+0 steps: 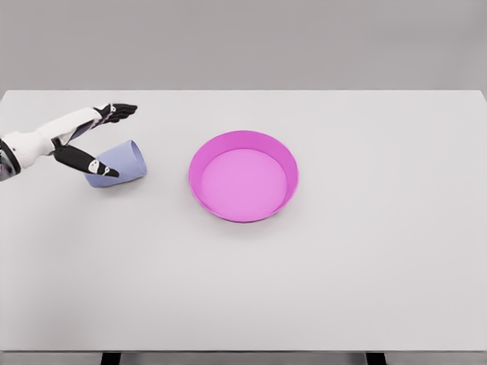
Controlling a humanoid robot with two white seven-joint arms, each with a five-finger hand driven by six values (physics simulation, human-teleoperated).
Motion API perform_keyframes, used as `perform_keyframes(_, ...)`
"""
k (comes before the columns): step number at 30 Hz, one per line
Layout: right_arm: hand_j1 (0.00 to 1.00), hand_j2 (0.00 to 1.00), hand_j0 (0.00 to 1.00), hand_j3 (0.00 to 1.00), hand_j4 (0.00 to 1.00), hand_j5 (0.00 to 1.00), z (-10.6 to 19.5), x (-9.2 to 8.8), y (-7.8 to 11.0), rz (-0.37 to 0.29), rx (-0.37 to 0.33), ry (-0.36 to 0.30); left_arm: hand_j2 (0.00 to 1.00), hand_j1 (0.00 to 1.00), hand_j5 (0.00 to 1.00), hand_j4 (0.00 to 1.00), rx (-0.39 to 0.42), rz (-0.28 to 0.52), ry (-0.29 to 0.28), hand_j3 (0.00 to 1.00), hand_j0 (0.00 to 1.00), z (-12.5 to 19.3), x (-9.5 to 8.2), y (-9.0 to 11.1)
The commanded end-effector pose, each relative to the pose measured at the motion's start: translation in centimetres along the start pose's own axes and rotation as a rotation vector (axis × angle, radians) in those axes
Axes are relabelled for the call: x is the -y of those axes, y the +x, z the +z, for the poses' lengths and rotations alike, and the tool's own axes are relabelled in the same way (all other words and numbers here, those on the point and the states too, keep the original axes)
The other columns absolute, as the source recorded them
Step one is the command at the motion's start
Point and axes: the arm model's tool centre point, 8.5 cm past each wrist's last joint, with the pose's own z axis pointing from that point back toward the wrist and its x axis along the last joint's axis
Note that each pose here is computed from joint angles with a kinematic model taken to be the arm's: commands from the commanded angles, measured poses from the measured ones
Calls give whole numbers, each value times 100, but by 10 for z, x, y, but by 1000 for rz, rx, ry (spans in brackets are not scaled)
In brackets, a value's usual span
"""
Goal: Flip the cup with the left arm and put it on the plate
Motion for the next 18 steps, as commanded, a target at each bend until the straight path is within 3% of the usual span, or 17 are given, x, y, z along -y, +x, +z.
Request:
perform_keyframes(1,100,100,100,100,100,100,0,0,0,1,0,0,100,100,100,100,-28,-34,-10,100,100,-5,4,-4)
perform_keyframes(6,100,100,100,100,100,100,0,0,0,-1,0,0,100,100,100,100,-38,-32,-17,100,100,-17,11,-10)
perform_keyframes(18,100,100,100,100,100,100,0,0,0,-1,0,0,100,100,100,100,-64,-26,-10,100,100,-17,11,-19)
